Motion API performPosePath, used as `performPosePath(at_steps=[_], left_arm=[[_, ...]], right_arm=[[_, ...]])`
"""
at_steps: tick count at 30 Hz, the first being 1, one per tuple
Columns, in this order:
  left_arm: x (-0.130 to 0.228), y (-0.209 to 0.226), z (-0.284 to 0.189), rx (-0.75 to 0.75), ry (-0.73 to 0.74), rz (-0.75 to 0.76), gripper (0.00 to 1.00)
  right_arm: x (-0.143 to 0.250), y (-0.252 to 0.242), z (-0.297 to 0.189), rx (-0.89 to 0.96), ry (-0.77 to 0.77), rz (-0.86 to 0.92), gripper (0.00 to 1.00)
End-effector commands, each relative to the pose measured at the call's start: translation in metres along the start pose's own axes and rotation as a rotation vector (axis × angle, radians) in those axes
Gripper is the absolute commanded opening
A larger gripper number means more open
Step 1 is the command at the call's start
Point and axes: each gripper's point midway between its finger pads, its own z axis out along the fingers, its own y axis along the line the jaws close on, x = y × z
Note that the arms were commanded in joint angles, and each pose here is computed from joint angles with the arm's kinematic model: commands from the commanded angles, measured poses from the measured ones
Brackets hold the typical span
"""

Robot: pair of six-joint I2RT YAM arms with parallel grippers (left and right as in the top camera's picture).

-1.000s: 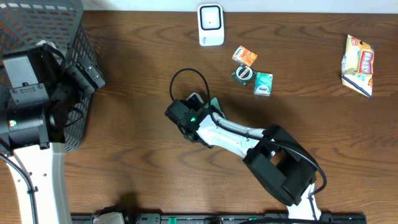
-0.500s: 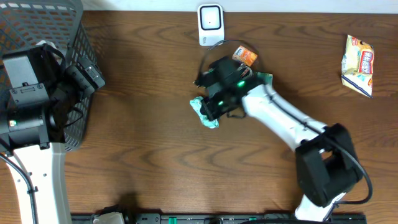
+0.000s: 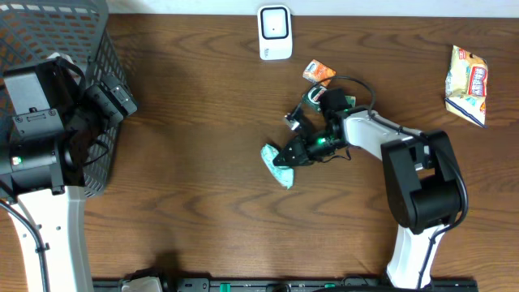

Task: Scan the item barcode

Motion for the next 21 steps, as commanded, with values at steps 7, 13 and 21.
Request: performPosePath(at_steps=[7, 13, 21], left_arm=[[-0.001, 0.003, 0.0, -0.012, -0.004, 0.01, 0.98], [-0.001, 0.003, 0.0, -0.012, -0.004, 0.01, 0.98], [-0.001, 0.003, 0.0, -0.012, -0.004, 0.01, 0.98]], right_arm=[[-0.038, -0.031, -0.071, 0.132, -0.149, 0.196, 0.43], [-0.042, -0.009, -0.082, 0.146, -0.118, 0.107, 0.5], [-0.032, -0.02, -0.057, 0.299, -0.031, 0.011, 0.73]])
